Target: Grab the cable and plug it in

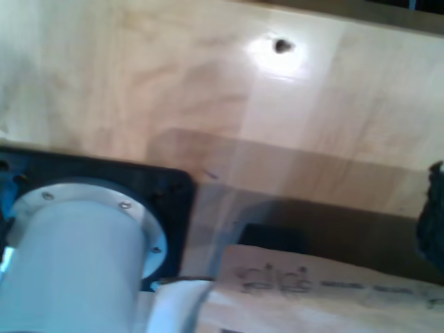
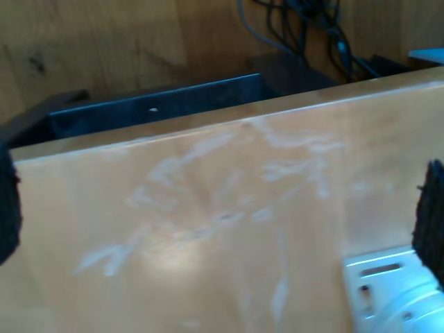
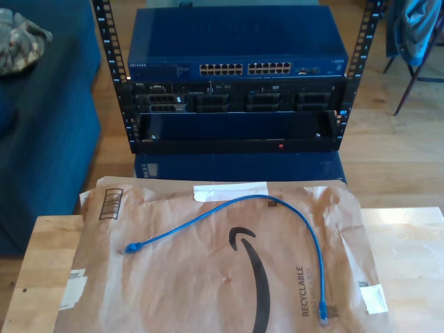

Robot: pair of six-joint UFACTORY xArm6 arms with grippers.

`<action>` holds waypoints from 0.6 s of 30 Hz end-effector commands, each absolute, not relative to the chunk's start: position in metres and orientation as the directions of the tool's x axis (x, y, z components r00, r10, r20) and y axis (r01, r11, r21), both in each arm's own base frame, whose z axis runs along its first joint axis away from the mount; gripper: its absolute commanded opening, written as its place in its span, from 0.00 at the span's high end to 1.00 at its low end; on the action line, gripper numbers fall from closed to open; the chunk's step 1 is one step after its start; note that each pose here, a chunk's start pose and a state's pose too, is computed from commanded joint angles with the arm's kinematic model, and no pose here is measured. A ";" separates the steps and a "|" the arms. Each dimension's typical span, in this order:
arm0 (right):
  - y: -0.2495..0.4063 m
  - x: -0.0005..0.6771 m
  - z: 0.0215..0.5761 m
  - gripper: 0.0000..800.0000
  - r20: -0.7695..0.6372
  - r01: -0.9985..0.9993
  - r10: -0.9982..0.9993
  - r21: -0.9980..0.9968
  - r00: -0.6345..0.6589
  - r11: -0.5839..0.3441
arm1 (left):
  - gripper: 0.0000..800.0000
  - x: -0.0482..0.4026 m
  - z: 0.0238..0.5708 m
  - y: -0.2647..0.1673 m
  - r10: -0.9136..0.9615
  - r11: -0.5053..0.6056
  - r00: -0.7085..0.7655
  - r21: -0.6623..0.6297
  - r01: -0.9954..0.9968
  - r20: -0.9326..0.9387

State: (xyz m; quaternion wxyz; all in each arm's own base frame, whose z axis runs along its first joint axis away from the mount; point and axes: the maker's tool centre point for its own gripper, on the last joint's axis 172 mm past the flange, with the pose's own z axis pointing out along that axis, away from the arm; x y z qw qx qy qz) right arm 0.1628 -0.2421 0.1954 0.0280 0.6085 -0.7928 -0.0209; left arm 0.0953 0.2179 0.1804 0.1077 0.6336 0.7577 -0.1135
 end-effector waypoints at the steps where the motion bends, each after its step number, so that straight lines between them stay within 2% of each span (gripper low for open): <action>1: -0.239 0.175 0.202 0.01 0.011 -0.967 -0.970 0.081 -0.241 0.241 | 0.00 0.104 0.181 0.215 0.938 0.162 -0.168 -0.043 0.986 -0.303; 4: -0.228 0.208 0.226 0.01 0.008 -0.959 -0.964 0.099 -0.265 0.265 | 0.00 0.126 0.184 0.199 0.937 0.148 -0.167 -0.083 0.985 -0.306; 9: -0.169 0.273 0.236 0.01 0.033 -0.972 -0.976 0.085 -0.216 0.218 | 0.00 0.169 0.198 0.171 0.940 0.130 -0.171 -0.152 0.980 -0.296; 14: -0.069 0.326 0.241 0.01 0.054 -0.988 -0.988 0.062 -0.141 0.145 | 0.00 0.213 0.211 0.140 0.955 0.131 -0.174 -0.184 0.974 -0.239; 18: 0.023 0.353 0.247 0.01 0.066 -0.996 -0.995 0.044 -0.070 0.073 | 0.00 0.227 0.211 0.119 0.962 0.118 -0.163 -0.203 0.972 -0.221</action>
